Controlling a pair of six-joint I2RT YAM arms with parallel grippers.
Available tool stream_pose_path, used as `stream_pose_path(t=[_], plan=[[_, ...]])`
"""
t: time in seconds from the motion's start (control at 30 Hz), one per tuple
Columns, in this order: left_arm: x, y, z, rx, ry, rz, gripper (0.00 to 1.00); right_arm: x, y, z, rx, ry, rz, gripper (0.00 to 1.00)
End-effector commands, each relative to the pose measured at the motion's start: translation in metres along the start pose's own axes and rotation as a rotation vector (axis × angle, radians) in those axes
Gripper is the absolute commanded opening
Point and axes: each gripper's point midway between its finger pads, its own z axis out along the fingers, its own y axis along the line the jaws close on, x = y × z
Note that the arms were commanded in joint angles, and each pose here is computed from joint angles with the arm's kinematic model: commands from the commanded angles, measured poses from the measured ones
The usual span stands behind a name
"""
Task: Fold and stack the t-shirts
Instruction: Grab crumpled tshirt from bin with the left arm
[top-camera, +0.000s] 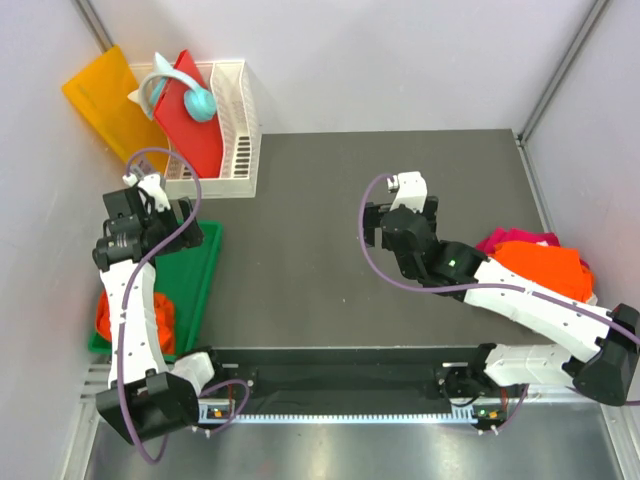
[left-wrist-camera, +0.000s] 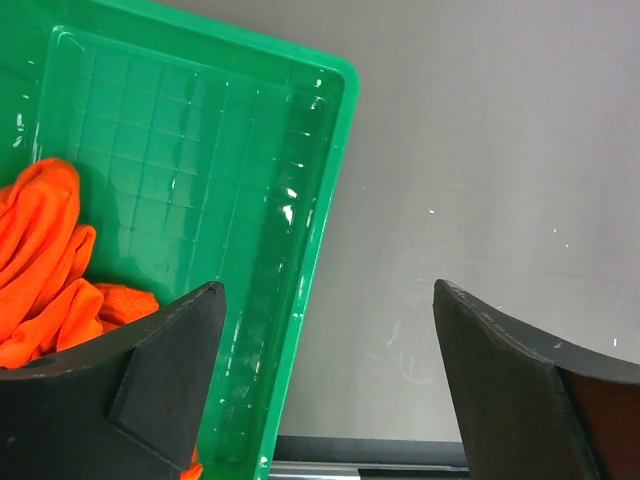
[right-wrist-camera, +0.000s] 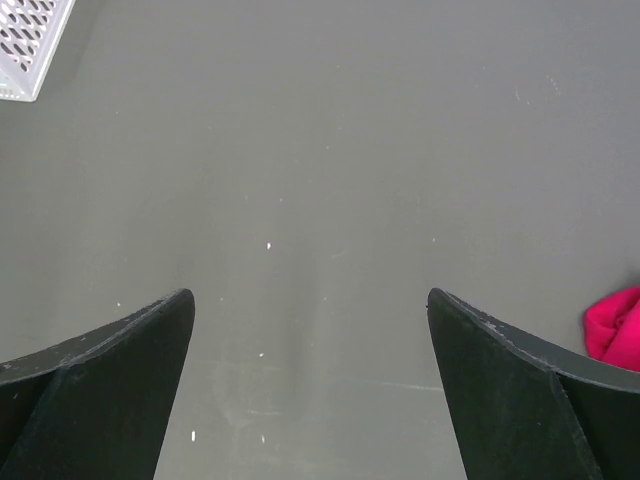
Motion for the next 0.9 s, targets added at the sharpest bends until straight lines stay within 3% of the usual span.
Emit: stream_pose_path(t=[0.0,0.53,0.73,0.87], plan=[[-0.016,0.0,-0.009,-0.009,-0.095,0.021,0.9,-0.011,-0.003,-0.007,0.009,-0.022,0.037,1.0],[-0.006,0.004,-0.001,-0.031,-0.059,-0.036,0.89,-0.002,-0.005,-0.005,0.026,-0.007,0.045,1.0],[-0.003,0.057,-0.001,-0.332,-0.026,-0.107,0.88,-0.002,-0.007,-0.003,0.051,-0.004,0.034,1.0],[-0.006,0.074,-0.006,-0.401,-0.025,-0.148,0.89,-0.001,-0.01,-0.002,0.064,-0.003,0.021,1.0]])
